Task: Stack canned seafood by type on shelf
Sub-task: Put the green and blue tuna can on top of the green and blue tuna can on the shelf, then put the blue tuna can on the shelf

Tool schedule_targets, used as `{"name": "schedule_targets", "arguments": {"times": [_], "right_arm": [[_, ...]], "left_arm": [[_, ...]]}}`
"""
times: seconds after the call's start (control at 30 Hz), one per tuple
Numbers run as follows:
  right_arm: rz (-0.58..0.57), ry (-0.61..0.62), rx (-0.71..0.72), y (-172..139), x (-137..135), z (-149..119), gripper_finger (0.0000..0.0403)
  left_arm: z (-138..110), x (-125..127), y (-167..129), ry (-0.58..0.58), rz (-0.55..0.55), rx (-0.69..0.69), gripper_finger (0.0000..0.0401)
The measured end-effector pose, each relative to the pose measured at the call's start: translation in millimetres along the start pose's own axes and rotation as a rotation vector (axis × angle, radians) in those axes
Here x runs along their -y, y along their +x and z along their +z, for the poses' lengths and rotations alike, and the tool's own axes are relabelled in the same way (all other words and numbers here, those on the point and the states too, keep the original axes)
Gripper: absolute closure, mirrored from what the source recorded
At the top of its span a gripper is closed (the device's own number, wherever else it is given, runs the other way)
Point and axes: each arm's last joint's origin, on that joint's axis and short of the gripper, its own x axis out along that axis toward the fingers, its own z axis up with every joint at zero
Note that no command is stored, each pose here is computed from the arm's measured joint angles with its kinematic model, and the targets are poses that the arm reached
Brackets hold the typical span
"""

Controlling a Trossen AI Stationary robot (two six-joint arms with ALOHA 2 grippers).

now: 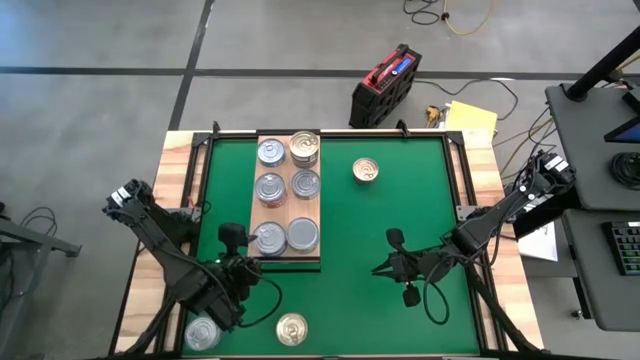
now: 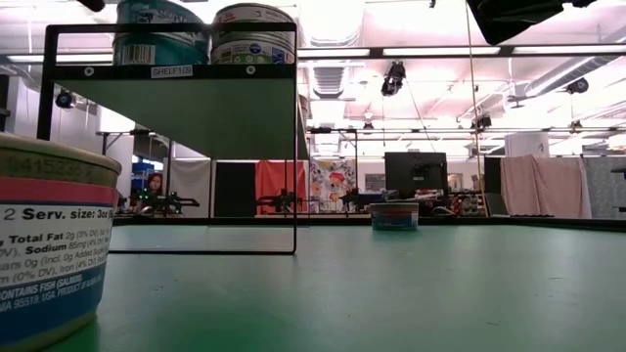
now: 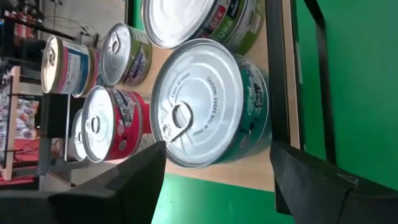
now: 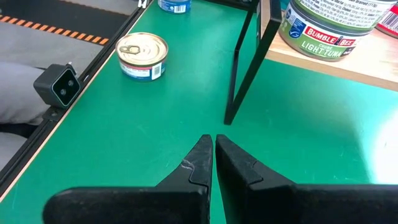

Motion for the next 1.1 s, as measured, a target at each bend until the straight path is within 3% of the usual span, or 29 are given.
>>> {"name": "schedule_targets", "arguments": {"times": [0.27,0.57,0.9,1.1], "right_arm": [[0.002,-0.001,-0.002,0.0,0.0,-0.2,0.039],[-0.002,0.01,-0.007,0.0,0.1,-0.7,0.039],[-0.003,0.104,-0.012,1.7,0.1,-6.6,0.039],[-0.004,0.107,-0.012,2.0,0.1,-7.7,0.039]], "left_arm": [[4.9,-5.0,-5.9,-0.02,0.015,0.042,0.013],[14.0,-9.6,-33.4,-0.232,-0.1,0.115,0.0147],[17.1,12.7,-53.5,-0.41,-0.386,0.108,0.0167],[14.0,21.7,-59.0,-0.614,-0.599,-0.125,0.0168]]}}
